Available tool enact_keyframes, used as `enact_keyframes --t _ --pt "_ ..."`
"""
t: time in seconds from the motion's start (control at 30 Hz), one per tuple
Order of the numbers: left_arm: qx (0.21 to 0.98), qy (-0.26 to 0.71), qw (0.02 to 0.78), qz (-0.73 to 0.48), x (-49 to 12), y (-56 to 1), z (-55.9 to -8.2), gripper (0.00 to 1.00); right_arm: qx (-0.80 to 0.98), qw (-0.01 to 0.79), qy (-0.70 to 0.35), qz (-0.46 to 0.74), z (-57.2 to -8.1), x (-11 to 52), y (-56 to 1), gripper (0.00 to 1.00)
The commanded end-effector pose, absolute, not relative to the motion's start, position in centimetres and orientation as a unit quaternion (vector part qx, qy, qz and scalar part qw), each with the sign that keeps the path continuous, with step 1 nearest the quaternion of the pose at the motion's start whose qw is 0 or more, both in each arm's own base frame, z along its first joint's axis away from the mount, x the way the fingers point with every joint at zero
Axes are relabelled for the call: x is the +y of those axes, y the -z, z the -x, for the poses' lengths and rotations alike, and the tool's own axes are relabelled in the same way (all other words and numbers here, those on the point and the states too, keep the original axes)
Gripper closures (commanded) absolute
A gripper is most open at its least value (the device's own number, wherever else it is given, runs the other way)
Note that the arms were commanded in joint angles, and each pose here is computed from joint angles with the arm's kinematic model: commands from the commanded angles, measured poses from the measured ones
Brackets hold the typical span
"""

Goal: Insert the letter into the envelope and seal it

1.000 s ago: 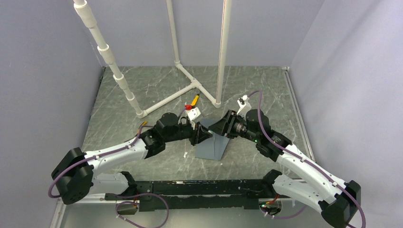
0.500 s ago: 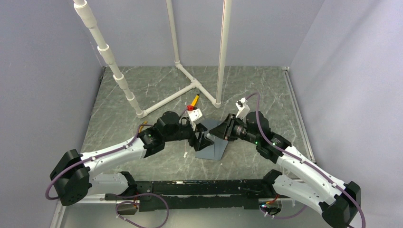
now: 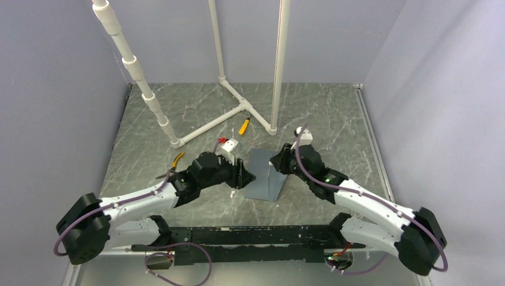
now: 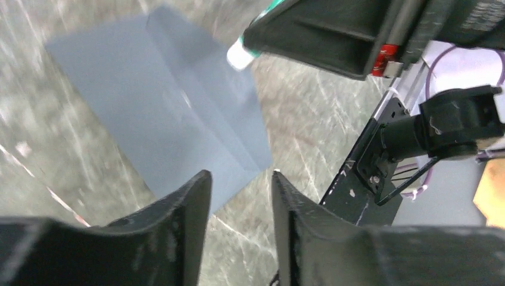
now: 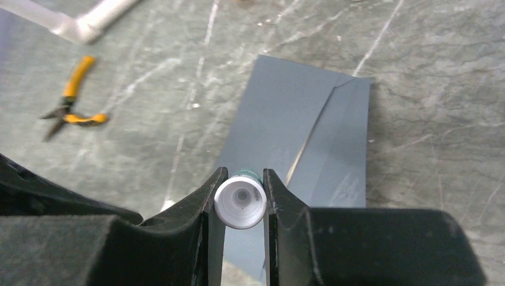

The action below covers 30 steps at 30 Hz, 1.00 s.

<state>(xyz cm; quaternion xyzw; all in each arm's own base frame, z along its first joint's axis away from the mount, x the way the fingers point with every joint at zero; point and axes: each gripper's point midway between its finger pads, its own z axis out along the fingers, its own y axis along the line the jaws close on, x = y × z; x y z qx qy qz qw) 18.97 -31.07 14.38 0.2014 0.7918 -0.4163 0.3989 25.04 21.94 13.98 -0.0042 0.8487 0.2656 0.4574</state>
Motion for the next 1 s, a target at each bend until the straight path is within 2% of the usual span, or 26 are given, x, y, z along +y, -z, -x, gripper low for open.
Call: enact_keyframes --t 0.0,0.17,0.23,0.53,0.97 --pt "0.827 0.454 0.317 -0.101 -32.3 -9.7 -18.3 0.64 0.836 0.516 -0.184 0.008 -27.3 21.8 -13.1 1.0" --pt "0.846 0.458 0.256 -0.098 -34.5 -7.0 -18.2 0.91 0.849 0.509 -0.139 0.031 -27.1 23.4 -10.4 1.0" --pt "0.858 0.439 0.249 -0.089 -34.6 -6.1 -18.8 0.96 0.853 0.504 -0.129 0.037 -27.0 23.7 -9.5 1.0" --pt "0.89 0.369 0.258 -0.072 -32.6 -4.7 -19.7 0.97 0.865 0.488 -0.093 0.065 -26.3 24.8 -5.3 1.0" --pt "0.935 0.282 0.208 -0.049 -30.8 -0.2 -19.5 0.98 0.839 0.53 -0.096 0.077 -25.5 26.1 -9.4 1.0"
